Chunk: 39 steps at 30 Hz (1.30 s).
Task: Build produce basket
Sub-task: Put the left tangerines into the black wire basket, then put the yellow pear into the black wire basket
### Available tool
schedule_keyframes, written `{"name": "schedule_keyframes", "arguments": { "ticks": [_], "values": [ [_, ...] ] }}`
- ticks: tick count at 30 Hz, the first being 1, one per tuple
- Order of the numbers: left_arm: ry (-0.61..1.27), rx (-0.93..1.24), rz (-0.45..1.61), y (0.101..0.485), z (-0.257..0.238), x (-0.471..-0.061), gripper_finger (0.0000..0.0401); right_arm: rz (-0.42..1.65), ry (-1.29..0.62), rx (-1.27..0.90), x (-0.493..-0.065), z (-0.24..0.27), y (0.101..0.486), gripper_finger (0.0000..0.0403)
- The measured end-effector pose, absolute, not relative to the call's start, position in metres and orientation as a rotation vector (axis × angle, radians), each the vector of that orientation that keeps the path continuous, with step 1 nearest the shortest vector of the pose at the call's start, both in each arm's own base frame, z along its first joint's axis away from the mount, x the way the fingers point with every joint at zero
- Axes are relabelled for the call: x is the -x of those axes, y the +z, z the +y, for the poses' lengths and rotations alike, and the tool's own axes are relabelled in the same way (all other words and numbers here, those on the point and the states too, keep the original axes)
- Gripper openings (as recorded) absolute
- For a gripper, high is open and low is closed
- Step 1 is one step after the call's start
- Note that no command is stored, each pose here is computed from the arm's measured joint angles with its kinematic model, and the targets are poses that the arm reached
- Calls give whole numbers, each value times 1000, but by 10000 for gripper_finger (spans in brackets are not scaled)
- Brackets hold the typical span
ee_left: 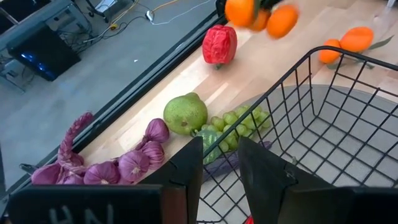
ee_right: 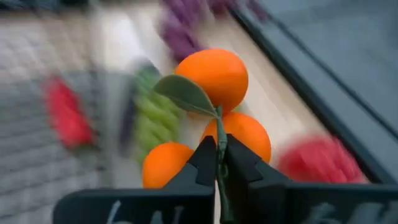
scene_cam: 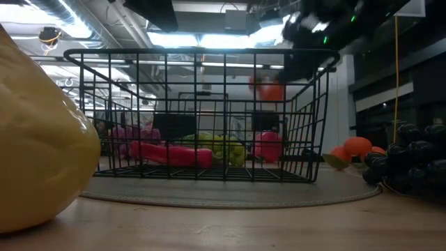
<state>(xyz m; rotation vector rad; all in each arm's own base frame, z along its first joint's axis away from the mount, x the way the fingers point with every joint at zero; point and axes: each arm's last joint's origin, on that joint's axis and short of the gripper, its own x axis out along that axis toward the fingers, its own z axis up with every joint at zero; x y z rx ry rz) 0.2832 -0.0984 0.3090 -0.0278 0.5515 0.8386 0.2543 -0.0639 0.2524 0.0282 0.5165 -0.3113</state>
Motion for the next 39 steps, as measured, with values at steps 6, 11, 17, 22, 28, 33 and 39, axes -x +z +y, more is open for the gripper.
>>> {"name": "schedule_keyframes", "arguments": {
  "ticks": [6, 11, 17, 22, 28, 33, 39],
  "values": [
    [839, 27, 552, 309, -98, -283, 96, 364, 56, -11, -245, -38, 279, 7],
    [839, 27, 552, 309, -98, -283, 96, 326, 391, -95, -245, -27, 281, 38],
    [839, 31, 549, 309, -98, -283, 96, 294, 363, -73, -251, -23, 282, 84],
    [839, 31, 549, 309, -98, -283, 96, 302, 257, -69, -253, -24, 282, 113],
    [839, 32, 549, 309, -98, -283, 96, 301, 225, -76, -252, -24, 283, 125],
    [839, 33, 548, 309, -98, -283, 96, 297, -19, -33, -251, -31, 284, 125],
    [829, 42, 560, 309, -99, -283, 96, 362, -390, 52, -247, -42, 280, 125]
  ]
}}
